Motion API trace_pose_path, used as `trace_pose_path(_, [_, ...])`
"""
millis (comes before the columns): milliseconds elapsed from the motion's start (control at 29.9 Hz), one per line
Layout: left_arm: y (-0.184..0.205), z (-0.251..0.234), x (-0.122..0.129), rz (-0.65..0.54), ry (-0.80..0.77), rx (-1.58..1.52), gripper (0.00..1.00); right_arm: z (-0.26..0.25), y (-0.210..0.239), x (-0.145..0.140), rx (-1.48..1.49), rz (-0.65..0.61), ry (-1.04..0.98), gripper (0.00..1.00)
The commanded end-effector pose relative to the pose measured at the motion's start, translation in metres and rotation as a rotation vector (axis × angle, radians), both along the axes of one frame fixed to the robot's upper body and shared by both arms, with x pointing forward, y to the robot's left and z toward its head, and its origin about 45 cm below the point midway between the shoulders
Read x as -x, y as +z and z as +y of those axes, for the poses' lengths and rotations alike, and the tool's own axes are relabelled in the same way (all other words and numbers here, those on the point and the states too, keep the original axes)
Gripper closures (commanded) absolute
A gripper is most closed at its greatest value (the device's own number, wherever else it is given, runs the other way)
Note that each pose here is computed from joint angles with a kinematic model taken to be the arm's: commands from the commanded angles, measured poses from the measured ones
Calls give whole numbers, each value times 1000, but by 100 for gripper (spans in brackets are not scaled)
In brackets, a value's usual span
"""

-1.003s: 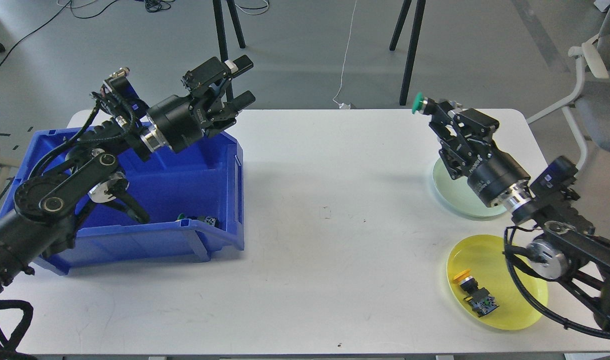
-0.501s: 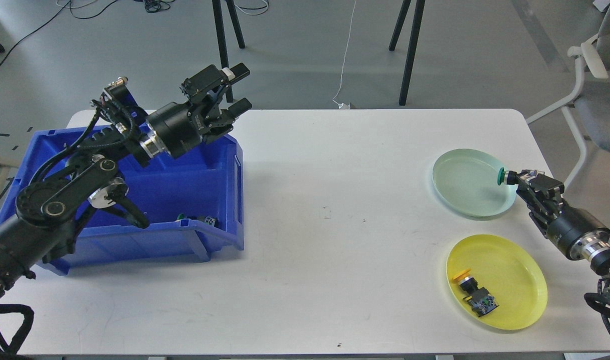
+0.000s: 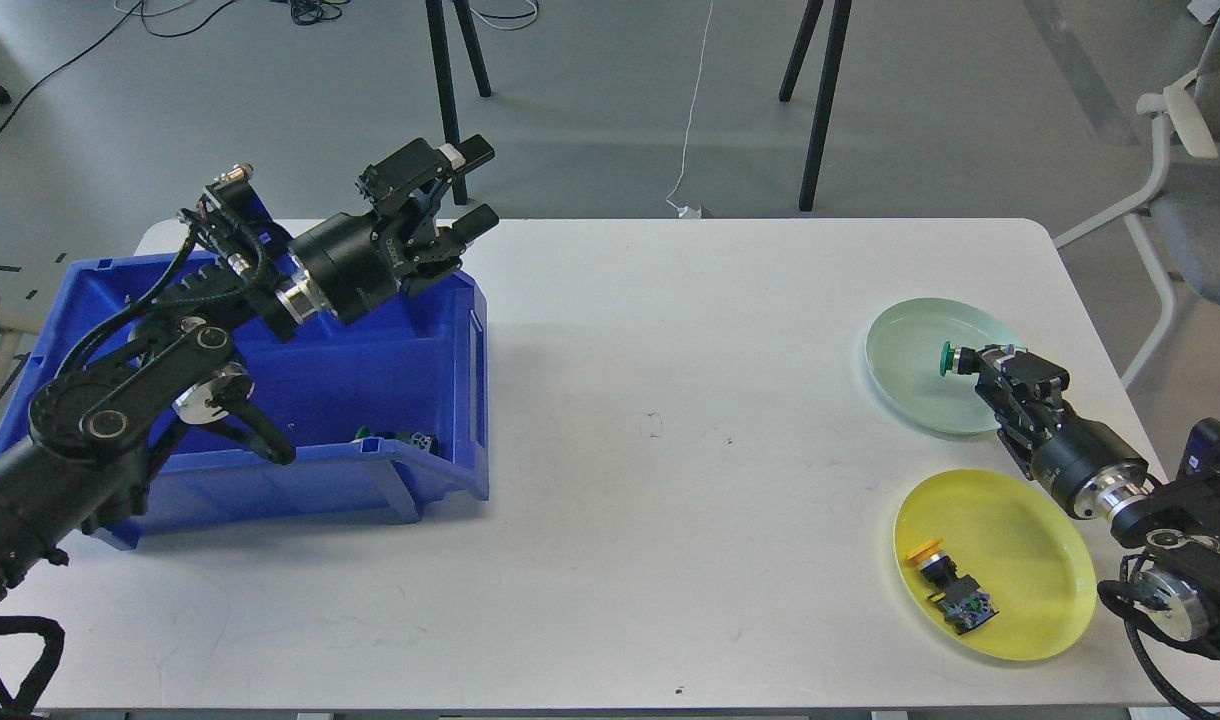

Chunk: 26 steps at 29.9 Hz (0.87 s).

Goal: Pass button and place on color plate

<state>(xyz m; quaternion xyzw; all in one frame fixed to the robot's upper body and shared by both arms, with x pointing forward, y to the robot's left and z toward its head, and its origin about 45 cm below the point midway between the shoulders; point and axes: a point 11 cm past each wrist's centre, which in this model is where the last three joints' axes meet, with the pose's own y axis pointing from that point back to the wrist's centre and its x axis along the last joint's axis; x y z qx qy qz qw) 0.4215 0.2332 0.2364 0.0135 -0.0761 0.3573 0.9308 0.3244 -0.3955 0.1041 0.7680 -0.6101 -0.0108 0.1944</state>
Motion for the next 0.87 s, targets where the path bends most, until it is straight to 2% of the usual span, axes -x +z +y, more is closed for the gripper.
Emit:
trace_pose_path(0, [0, 1, 0, -1, 2, 0, 2, 1, 2, -1, -10, -5, -1, 9])
trace_pose_path(201, [7, 11, -4, -12, 32, 17, 2, 7, 25, -9, -83, -72, -16, 8])
trace_pose_path(267, [15, 28, -10, -8, 93, 77, 2, 16, 55, -11, -177, -140, -13, 7])
trace_pose_path(401, [28, 70, -19, 41, 267, 367, 2, 57, 143, -24, -376, -353, 67, 5])
trace_pose_path(568, [28, 90, -17, 72, 336, 505, 2, 110, 220, -43, -569, -557, 176, 4])
trace_pose_path(702, [19, 105, -8, 84, 393, 582, 2, 138, 229, -56, -635, -530, 223, 4])
trace_pose_path(835, [21, 109, -8, 76, 404, 602, 2, 158, 227, -52, -691, -514, 256, 4])
